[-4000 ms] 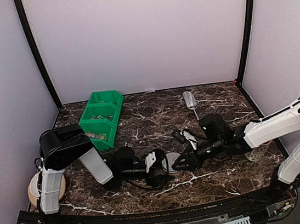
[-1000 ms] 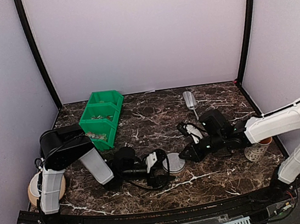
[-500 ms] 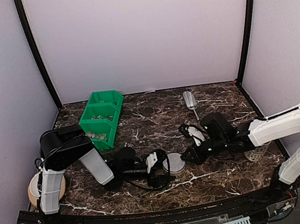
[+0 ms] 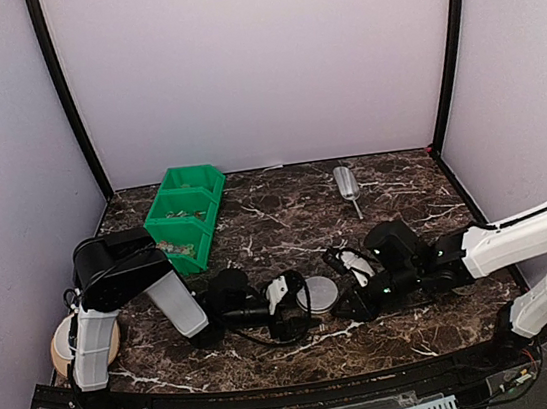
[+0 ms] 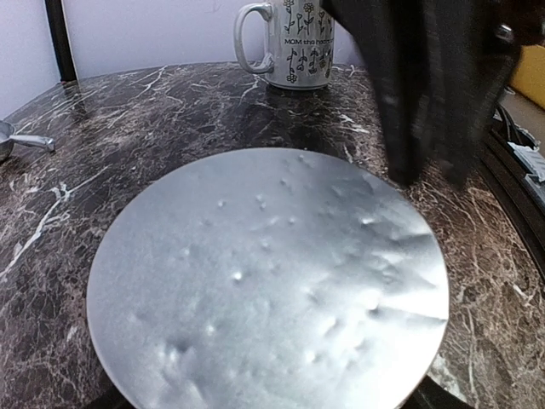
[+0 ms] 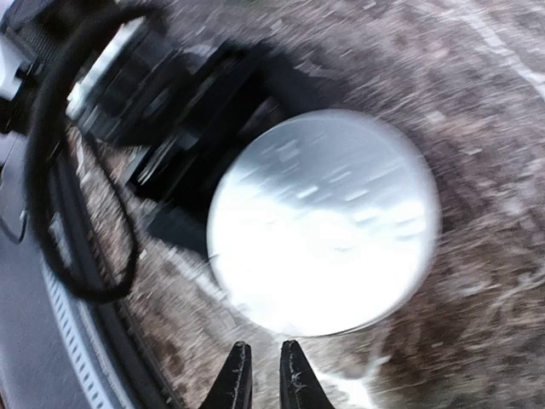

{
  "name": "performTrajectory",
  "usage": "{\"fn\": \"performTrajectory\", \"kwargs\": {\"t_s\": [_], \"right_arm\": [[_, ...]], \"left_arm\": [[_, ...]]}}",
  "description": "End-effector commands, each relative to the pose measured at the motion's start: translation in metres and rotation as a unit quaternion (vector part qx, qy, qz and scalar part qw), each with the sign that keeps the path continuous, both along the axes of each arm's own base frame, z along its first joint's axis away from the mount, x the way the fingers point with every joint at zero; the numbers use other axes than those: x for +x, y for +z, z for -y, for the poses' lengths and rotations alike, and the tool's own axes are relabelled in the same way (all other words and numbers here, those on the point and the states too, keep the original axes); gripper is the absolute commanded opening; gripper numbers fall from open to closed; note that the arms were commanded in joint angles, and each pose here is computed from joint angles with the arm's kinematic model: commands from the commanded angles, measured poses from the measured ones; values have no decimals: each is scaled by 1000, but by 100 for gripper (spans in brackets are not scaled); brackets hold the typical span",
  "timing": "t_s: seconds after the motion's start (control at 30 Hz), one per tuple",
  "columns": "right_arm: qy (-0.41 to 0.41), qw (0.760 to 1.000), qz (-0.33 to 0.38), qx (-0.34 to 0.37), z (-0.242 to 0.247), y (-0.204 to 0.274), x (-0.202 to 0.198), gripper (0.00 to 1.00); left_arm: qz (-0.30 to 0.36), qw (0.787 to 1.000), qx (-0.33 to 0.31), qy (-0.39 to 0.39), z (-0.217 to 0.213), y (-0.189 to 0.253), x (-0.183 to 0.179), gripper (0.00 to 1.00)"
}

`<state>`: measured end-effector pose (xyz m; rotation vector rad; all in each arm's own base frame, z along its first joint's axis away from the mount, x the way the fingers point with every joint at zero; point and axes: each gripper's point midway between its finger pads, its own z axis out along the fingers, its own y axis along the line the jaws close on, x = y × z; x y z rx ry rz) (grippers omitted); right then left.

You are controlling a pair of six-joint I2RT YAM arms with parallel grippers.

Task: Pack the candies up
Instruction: Screw the box lid onto the packing box.

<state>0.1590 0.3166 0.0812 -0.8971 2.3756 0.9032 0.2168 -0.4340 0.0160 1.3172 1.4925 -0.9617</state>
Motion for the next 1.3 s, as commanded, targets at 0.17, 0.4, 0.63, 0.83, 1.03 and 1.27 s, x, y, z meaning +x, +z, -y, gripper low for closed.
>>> {"fn": "performTrajectory", "kwargs": {"t_s": [0.17, 0.4, 0.63, 0.83, 1.03, 1.27], "right_arm": [[10, 999, 27, 17, 1, 39, -11, 20], [-58, 995, 82, 21, -1, 73, 40, 26], [-43, 996, 73, 17, -23, 62, 81, 26], [2, 998, 46, 39, -41, 51, 93, 26], [24, 999, 27, 35, -46, 35, 91, 25], [24, 999, 18, 34, -44, 26, 95, 27]], "left_arm": [[-69, 986, 147, 42, -39, -90, -9, 52], [-67, 985, 151, 51, -40, -91, -6, 52], [-62, 983, 159, 74, -43, -93, 2, 51], [-60, 981, 163, 83, -46, -95, 4, 51], [-59, 982, 162, 82, -45, -95, 4, 51], [-61, 982, 162, 78, -45, -96, 3, 51]]}}
